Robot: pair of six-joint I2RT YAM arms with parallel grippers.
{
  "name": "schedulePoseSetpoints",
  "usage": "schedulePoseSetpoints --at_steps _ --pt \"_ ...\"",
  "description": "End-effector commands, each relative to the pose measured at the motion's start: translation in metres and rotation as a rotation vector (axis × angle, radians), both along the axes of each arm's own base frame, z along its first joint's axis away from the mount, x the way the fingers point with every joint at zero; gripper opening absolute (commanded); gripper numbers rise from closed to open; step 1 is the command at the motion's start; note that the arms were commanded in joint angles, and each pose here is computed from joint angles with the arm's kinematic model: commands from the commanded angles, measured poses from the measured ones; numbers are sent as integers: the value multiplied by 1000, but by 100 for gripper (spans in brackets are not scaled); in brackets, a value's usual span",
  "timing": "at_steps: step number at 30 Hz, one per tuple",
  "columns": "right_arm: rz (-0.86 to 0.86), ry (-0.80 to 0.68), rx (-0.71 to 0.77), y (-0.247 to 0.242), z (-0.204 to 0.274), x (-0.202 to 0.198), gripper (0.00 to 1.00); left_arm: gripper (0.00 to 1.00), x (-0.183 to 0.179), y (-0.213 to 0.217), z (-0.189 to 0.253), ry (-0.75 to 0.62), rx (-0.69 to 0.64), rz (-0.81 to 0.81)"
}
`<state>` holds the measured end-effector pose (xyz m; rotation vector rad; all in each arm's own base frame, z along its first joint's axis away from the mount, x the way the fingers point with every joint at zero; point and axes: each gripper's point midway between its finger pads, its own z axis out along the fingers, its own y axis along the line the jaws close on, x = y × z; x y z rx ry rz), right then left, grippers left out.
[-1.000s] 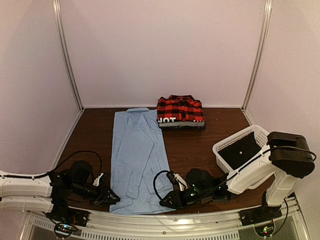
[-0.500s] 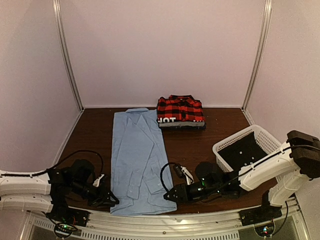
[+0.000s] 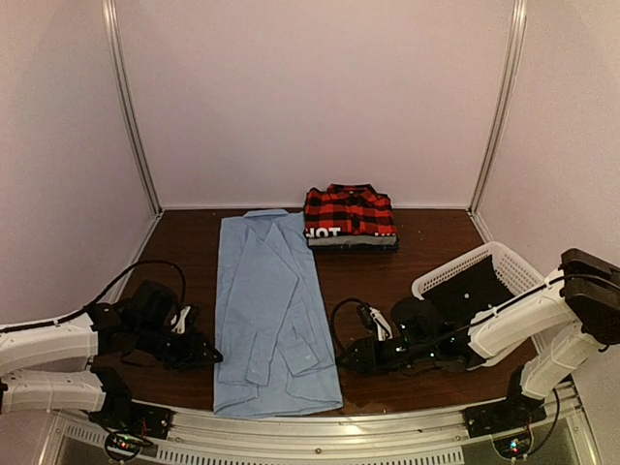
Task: Fold and stack the long sleeve shirts
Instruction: Smooth out the rectangle-folded shirt at the center of the board, then pick up the rectangle-folded shirt from the center of the board.
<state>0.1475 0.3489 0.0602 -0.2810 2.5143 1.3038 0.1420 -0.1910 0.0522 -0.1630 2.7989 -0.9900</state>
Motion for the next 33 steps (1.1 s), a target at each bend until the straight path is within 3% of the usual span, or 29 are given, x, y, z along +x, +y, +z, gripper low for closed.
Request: schedulePoseSetpoints --at_steps 1,7,14,26,33 --pt "29 11 4 3 -7 -1 46 39 1 2 -10 -21 7 -37" --pt "35 36 -3 8 -19 1 46 39 -10 -4 -23 33 -69 -38" --pt "44 90 5 16 -34 4 46 38 -19 8 -36 91 -25 14" --pt "22 123 4 13 -36 12 43 37 -26 6 -40 136 -73 48" --pt "32 130 13 18 -38 14 42 30 -30 5 -41 165 -92 56"
